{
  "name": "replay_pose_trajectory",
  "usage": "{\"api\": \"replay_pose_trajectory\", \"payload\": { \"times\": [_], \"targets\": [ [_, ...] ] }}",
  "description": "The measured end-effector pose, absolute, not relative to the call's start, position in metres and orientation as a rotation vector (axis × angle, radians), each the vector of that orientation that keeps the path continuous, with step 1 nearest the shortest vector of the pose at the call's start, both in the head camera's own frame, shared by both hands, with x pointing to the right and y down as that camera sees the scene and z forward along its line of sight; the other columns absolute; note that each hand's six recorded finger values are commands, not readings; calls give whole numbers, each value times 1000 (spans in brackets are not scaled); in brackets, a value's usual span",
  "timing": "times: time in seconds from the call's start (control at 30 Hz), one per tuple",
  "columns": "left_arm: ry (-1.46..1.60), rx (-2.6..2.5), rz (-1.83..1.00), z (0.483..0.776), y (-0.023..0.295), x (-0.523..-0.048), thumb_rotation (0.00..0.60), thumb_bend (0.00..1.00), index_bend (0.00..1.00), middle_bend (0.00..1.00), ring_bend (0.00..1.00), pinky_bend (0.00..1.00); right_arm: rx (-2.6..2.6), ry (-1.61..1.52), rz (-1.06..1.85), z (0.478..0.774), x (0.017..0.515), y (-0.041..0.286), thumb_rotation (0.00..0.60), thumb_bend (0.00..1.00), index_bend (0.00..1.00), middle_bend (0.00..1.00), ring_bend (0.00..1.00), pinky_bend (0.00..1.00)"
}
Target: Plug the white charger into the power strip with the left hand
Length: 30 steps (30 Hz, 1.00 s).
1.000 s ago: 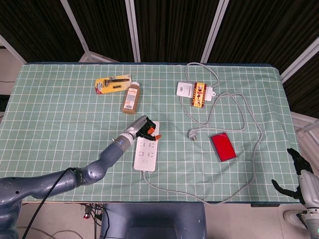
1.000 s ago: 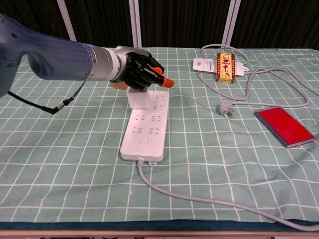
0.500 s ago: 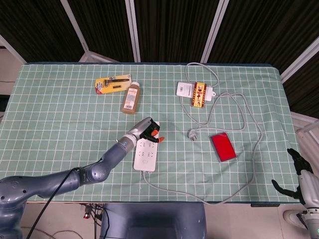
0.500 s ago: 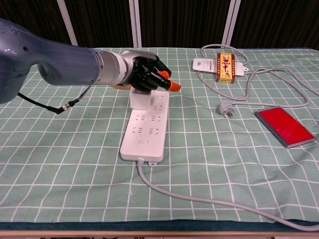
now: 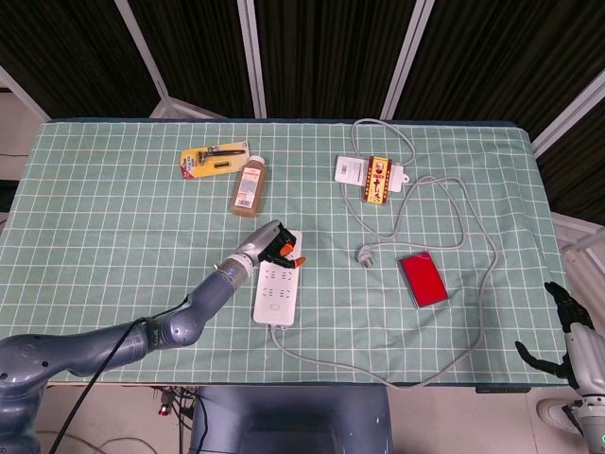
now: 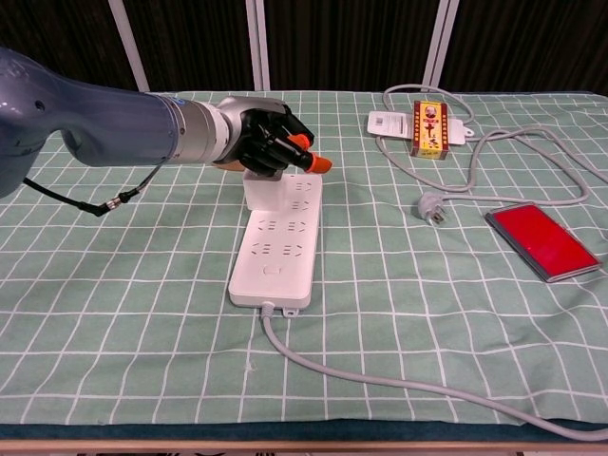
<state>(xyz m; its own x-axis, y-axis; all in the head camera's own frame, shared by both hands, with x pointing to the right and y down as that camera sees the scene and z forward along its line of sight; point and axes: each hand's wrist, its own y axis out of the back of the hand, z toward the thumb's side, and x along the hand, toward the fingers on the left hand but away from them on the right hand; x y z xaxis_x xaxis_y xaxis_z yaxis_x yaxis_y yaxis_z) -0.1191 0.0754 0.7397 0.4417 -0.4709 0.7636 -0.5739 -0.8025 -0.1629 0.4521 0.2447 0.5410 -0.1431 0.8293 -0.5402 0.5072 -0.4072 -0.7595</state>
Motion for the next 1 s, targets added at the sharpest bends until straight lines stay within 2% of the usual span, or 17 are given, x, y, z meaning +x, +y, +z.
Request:
{"api": "replay_pose_trajectory", "payload": {
  "times": [0.13,0.2,0.27,0.33,0.47,0.53,0.6,0.67,0.7,0.77,1.0],
  "targets": [
    [-946,2569,1292,739,75,-118,600,274,832,991,1000,1000,-1833,-1505,1568,541,452,245,600,338,0,0,0,0],
    [-973,2578,1283,736,71,-117,600,273,744,941,972,984,-1832,-1504,1566,541,452,245,600,338,0,0,0,0],
    [-1017,2596,1265,730,65,-117,600,272,661,858,893,921,-1831,-1503,1566,541,452,245,600,338,0,0,0,0],
    [-1064,2618,1236,722,58,-116,600,272,604,757,795,829,-1830,-1500,1564,540,452,245,600,338,0,0,0,0],
    [-1155,2688,1150,693,42,-117,600,256,469,460,432,496,-1828,-1491,1559,540,452,245,600,338,0,0,0,0],
    [-1177,2726,1122,679,39,-120,600,212,362,337,283,364,-1825,-1485,1557,540,451,245,600,337,0,0,0,0],
    [-1208,2774,1102,663,38,-129,600,129,185,177,136,221,-1823,-1479,1556,540,451,245,600,338,0,0,0,0],
    [-1241,2826,1116,648,40,-144,600,66,81,57,38,99,-1823,-1469,1555,540,451,245,600,338,0,0,0,0],
    [-1255,2851,1139,642,42,-154,600,42,52,16,9,48,-1822,-1466,1554,540,451,245,600,338,0,0,0,0],
    [-1282,2909,1245,632,49,-181,600,22,24,0,0,12,-1817,-1456,1551,540,450,245,600,338,0,0,0,0],
    [-1346,2984,1847,618,95,-283,600,11,0,0,0,7,-1799,-1422,1543,539,448,245,600,338,0,0,0,0]
  ]
}}
